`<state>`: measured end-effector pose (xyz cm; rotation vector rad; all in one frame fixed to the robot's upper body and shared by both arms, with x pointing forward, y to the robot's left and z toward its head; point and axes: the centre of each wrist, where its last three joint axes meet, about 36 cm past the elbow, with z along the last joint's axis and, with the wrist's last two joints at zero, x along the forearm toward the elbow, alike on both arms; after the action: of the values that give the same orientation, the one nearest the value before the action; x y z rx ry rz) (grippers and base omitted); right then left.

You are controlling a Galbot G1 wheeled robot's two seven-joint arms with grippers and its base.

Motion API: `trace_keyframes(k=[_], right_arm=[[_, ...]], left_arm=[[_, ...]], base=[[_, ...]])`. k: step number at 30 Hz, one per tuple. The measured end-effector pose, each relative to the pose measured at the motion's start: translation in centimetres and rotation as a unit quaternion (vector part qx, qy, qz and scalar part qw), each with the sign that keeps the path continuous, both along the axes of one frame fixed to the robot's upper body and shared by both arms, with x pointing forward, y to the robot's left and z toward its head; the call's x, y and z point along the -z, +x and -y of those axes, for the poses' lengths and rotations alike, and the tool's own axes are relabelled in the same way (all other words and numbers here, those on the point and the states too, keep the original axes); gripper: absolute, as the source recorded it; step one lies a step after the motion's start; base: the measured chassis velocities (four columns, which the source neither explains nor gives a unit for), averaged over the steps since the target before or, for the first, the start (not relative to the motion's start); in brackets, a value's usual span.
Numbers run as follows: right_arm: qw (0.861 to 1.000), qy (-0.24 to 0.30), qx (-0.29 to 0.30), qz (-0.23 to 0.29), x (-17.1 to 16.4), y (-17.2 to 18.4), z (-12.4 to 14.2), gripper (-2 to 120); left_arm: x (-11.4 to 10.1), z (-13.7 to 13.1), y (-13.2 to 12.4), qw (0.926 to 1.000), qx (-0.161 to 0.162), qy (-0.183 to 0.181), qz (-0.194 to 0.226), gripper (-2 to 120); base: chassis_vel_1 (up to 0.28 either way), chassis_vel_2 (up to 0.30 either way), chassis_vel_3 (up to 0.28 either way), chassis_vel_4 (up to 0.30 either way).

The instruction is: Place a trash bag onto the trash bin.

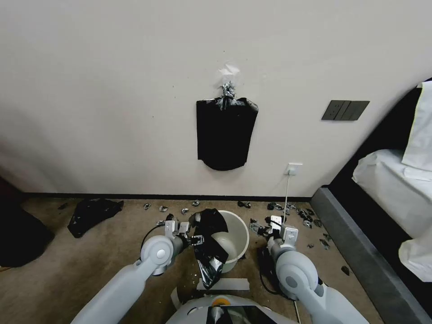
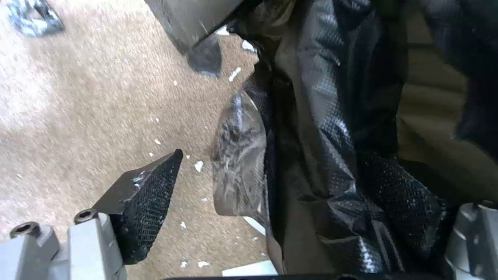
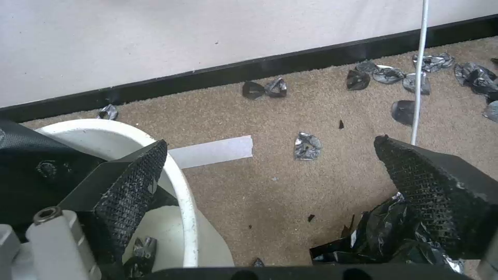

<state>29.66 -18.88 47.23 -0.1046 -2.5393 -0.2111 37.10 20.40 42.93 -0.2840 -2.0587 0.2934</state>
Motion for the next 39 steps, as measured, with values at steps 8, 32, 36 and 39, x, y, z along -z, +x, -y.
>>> trace_keyframes(k=[8, 32, 36, 39], right_arm=[[1.000, -0.002, 0.001, 0.002, 0.2, -0.1, 0.1, 100], [0.998, -0.019, -0.040, 0.054, -1.5, 0.2, 0.7, 100], [0.994, -0.023, -0.069, 0.079, -2.8, 0.3, 0.8, 100], [0.987, -0.026, -0.117, 0.108, -4.9, 0.4, 0.8, 100]], left_arm=[[0.1, 0.2, 0.5, 0.9999, -0.008, 0.002, -0.013, 71], [0.1, 1.5, 1.6, 0.9991, -0.017, 0.007, -0.038, 20], [-0.3, 1.4, 1.8, 0.9994, -0.018, 0.011, -0.027, 10], [-0.5, 1.4, 1.8, 0.9998, -0.018, 0.009, -0.002, 1]], base=[[0.000, 0.000, 0.000, 0.000], [0.000, 0.000, 0.000, 0.000], [0.000, 0.000, 0.000, 0.000], [0.000, 0.000, 0.000, 0.000]])
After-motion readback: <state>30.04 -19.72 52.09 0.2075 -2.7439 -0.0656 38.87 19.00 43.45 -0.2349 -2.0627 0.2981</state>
